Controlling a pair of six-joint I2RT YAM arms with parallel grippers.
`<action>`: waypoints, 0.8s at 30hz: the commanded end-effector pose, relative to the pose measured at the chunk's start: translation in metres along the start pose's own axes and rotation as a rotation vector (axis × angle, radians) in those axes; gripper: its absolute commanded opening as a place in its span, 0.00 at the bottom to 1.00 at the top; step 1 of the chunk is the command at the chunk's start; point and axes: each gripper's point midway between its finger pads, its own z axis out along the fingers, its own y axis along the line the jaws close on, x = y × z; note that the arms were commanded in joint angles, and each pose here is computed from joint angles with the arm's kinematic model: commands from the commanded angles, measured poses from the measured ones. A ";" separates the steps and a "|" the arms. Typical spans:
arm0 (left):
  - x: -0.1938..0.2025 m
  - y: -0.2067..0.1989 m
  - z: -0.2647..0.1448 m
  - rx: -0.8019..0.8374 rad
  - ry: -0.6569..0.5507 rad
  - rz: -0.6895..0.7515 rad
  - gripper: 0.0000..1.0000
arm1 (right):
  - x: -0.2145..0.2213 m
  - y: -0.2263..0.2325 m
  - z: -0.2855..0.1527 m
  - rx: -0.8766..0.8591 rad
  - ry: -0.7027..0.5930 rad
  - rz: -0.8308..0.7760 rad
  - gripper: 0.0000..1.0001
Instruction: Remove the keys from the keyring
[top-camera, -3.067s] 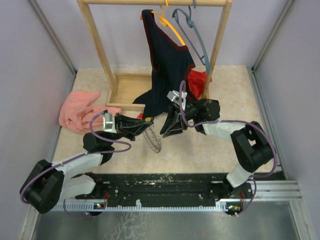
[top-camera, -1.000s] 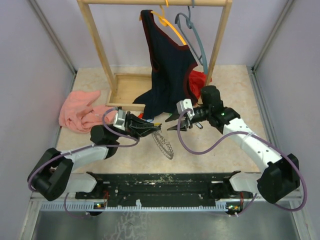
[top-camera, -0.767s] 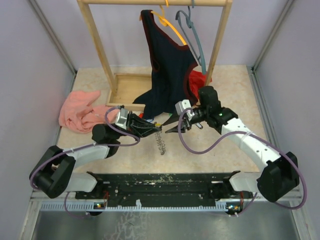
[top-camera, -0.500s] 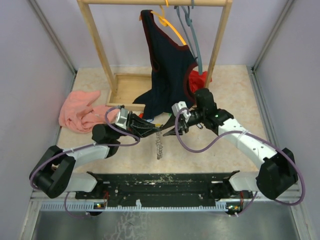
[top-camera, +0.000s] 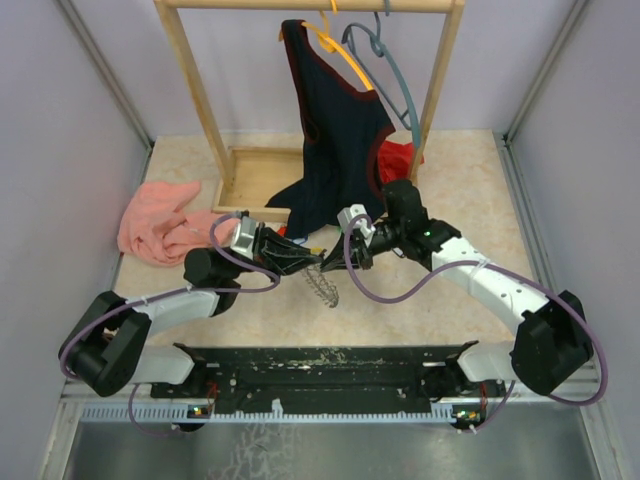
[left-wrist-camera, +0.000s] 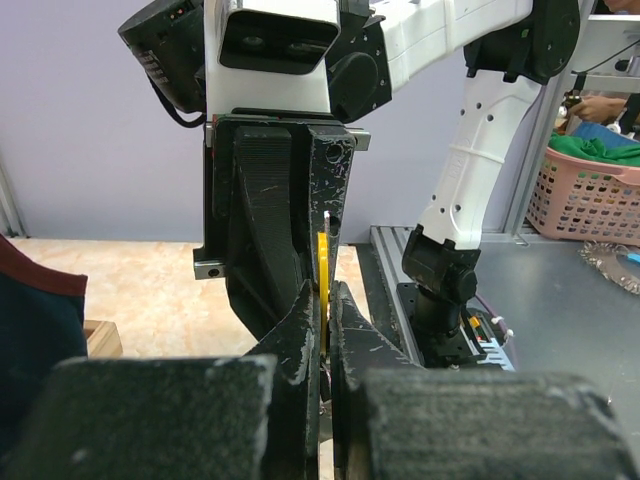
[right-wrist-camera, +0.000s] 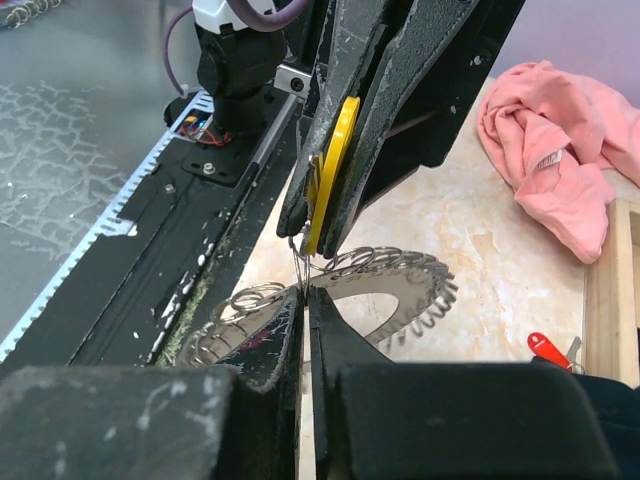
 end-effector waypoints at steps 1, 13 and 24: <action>-0.046 -0.016 0.006 0.069 -0.132 0.211 0.00 | -0.018 0.000 0.000 -0.007 -0.011 -0.062 0.00; -0.044 -0.005 0.010 0.044 -0.107 0.206 0.00 | -0.004 0.003 0.008 0.007 0.274 -0.041 0.00; -0.040 -0.006 0.006 0.023 -0.105 0.214 0.00 | -0.005 0.003 0.012 -0.003 0.286 0.034 0.07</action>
